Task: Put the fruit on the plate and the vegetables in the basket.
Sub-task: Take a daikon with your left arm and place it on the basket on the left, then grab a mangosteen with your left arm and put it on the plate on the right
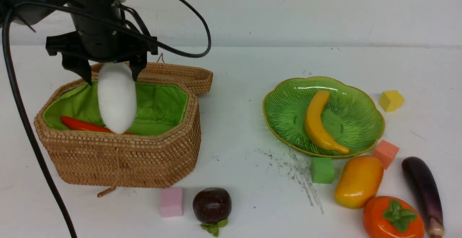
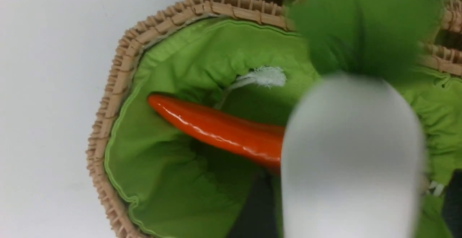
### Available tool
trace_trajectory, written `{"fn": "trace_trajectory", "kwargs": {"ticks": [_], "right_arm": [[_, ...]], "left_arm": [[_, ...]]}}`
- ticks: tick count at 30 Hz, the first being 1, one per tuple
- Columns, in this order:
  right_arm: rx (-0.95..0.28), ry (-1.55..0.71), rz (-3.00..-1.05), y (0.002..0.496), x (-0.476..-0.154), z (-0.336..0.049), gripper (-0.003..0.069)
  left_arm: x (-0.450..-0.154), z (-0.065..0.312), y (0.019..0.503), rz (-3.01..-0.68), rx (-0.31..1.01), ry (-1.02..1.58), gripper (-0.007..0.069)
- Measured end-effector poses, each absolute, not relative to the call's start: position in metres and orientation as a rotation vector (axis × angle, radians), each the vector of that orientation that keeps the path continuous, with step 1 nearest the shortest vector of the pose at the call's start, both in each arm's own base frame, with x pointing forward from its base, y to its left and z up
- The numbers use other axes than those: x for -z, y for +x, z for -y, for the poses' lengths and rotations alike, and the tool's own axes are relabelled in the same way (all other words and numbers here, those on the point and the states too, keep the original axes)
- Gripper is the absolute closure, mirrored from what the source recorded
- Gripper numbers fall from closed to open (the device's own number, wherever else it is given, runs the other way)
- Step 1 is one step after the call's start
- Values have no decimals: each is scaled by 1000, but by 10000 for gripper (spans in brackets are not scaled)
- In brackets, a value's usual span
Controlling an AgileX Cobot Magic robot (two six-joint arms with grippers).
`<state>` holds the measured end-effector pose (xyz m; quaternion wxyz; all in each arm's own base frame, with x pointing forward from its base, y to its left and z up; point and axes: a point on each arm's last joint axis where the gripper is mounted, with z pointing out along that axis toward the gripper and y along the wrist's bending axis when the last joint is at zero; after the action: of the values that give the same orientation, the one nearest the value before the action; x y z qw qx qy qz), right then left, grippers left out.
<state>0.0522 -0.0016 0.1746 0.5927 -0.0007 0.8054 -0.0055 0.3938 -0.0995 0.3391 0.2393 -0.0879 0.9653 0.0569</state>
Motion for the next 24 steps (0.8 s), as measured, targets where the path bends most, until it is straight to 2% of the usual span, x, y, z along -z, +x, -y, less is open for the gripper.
{"fn": "trace_trajectory", "kwargs": {"ticks": [3,6,11,13,16,20,22,24], "right_arm": [[13,-2,-1873,52,-175,2,416],[13,-2,-1873,52,-175,2,416],[13,-2,-1873,52,-175,2,416],[13,-2,-1873,52,-175,2,416],[13,-2,-1873,52,-175,2,416],[13,-2,-1873,52,-175,2,416],[13,-2,-1873,52,-175,2,416],[13,-2,-1873,52,-175,2,416]], "left_arm": [[-344,101,390,-2645,-122,-236,-42],[-354,103,383,-2643,-50,-222,-30],[-371,121,361,-2674,199,-114,33],[-371,142,349,-2706,309,-17,58],[-358,174,333,-2766,377,107,74],[-319,223,301,-2880,311,327,79],[-307,235,292,-2907,268,389,80],[-280,254,281,-2946,143,499,82]]}}
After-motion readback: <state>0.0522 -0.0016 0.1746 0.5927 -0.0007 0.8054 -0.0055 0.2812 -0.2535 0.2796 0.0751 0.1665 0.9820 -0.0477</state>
